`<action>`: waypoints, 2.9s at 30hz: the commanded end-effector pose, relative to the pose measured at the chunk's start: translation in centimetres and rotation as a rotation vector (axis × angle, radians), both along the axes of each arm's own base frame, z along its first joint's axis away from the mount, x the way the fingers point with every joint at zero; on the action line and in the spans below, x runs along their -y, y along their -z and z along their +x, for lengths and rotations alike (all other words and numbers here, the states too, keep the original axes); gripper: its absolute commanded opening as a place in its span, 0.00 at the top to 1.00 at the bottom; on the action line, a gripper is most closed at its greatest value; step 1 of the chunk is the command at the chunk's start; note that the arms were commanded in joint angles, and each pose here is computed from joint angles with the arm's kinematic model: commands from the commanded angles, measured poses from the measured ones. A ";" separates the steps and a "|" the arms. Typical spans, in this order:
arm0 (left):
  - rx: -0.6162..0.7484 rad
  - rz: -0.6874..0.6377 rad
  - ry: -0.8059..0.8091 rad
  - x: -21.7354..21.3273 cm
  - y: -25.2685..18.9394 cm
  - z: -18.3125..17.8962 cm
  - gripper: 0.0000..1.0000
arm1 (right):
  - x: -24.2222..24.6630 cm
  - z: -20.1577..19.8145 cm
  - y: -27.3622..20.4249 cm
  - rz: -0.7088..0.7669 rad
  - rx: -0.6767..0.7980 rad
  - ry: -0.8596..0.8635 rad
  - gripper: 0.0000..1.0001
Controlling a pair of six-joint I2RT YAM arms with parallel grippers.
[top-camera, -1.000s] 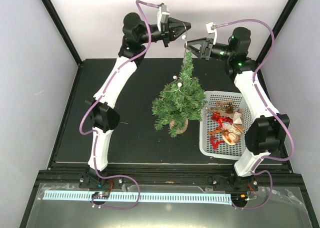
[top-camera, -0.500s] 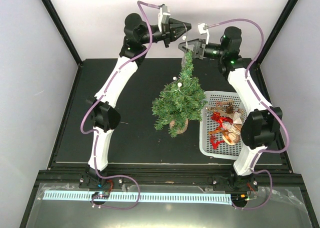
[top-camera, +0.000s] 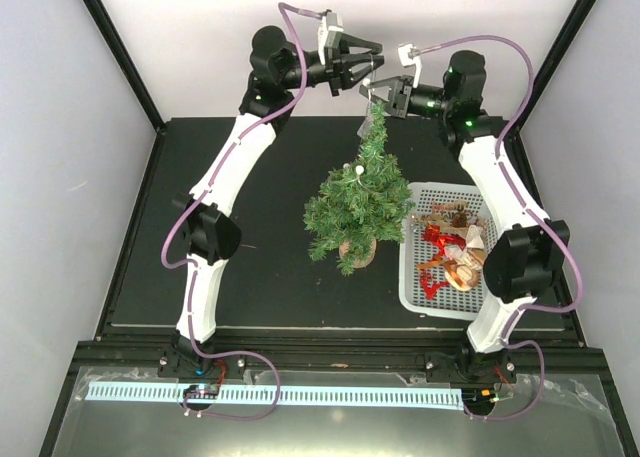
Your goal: Decorate the small christmas tree
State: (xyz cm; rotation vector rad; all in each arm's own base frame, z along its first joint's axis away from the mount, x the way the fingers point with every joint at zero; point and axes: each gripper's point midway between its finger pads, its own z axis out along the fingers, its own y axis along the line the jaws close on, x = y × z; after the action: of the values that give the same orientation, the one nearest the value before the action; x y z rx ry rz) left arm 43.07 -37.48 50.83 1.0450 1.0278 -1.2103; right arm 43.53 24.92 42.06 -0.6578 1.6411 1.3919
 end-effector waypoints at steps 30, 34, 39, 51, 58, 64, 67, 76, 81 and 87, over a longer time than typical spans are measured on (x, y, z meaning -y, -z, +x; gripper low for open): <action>-0.055 0.126 -0.173 -7.7 -1.0 -0.8 0.01 | 15.0 -3.0 -10.7 -0.116 0.074 0.978 0.99; -0.068 0.148 -0.269 -10.2 -1.0 -0.5 0.01 | 16.9 -4.7 -10.4 -0.137 0.068 1.061 0.99; -0.030 0.265 -0.390 -11.9 0.7 -1.5 0.01 | 18.8 -7.1 -9.6 -0.177 0.029 1.141 0.99; -0.059 0.391 -0.489 -15.3 2.7 -7.9 0.01 | 19.5 -15.1 -6.3 -0.194 -0.044 1.092 0.99; -0.072 0.433 -0.484 -16.1 3.6 -11.2 0.01 | 17.4 -18.7 -3.3 -0.224 -0.079 0.943 0.99; -0.068 0.455 -0.484 -16.3 4.0 -12.7 0.01 | 14.0 -21.2 -1.9 -0.259 -0.086 0.792 0.99; -0.067 0.463 -0.477 -16.2 4.2 -13.2 0.01 | 12.1 -22.0 -0.9 -0.288 -0.101 0.722 0.99; -0.042 0.478 -0.505 -16.6 4.1 -14.0 0.01 | 6.3 -24.0 2.1 -0.363 -0.132 0.556 0.99; -0.059 0.485 -0.489 -16.4 5.2 -14.3 0.01 | 3.6 -25.2 2.5 -0.361 -0.143 0.477 0.99; -0.033 0.471 -0.479 -16.6 5.7 -15.9 0.01 | 0.3 -26.2 3.1 -0.370 -0.160 0.403 0.99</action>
State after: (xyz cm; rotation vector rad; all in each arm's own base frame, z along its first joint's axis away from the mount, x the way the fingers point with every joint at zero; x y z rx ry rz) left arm 28.49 -21.08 44.54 1.0345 1.5838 -0.6270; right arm 17.34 23.15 38.17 -0.4202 2.0761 0.8359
